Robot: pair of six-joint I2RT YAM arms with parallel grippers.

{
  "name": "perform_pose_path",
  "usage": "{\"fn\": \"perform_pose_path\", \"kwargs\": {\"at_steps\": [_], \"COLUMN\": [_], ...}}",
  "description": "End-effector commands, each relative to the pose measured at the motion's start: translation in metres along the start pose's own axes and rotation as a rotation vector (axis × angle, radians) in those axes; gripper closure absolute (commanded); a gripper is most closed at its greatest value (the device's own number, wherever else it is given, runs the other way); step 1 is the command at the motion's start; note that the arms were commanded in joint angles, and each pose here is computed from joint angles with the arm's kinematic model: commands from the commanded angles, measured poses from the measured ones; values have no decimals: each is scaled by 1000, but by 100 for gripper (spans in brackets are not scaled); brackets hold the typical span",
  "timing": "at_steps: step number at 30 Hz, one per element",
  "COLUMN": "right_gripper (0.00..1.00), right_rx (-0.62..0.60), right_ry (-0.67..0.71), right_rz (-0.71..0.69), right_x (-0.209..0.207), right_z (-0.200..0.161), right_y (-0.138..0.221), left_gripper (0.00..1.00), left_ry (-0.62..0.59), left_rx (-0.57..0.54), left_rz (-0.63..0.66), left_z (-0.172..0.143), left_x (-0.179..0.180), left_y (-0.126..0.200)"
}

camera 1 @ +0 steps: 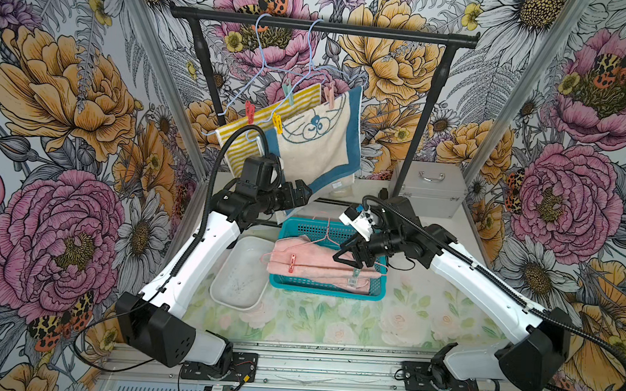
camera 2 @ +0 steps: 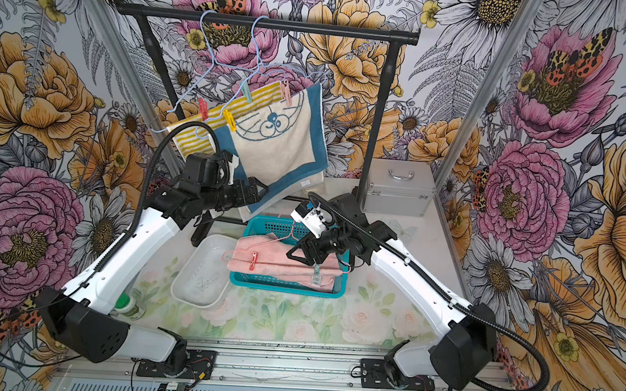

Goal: Remove the clothespins securing towels to the hanger
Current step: Remove the clothespin from the hanger.

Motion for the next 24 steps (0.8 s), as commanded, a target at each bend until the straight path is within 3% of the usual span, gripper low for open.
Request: {"fn": "perform_pose_path", "kwargs": {"at_steps": [1,9,14,24], "right_gripper": [42,41,40,39], "right_rx": [-12,54,-12,-123], "right_ry": [-15,-100,-179,-244], "right_rz": [98,149,168,0], "right_x": [4,-4,-17,-42], "right_z": [19,18,17,20], "right_y": [-12,-59,-83,-114], "left_gripper": [4,5,4,4], "left_ry": [82,190,225,238], "left_rx": [-33,-90,-138,-185], "left_rz": [74,202,233,277], "left_z": [-5,-28,-38,-46], "left_x": [22,55,66,75], "left_y": [14,30,43,50]}}
Point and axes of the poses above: each gripper's point midway between its finger pads, its own y axis back along the fingers, its own x axis along the line the jaws close on, z = x × y, the point moved 8 cm from there along y, back along the fingers, and after that the axes turned 7 degrees about y, right-handed, at the moved point
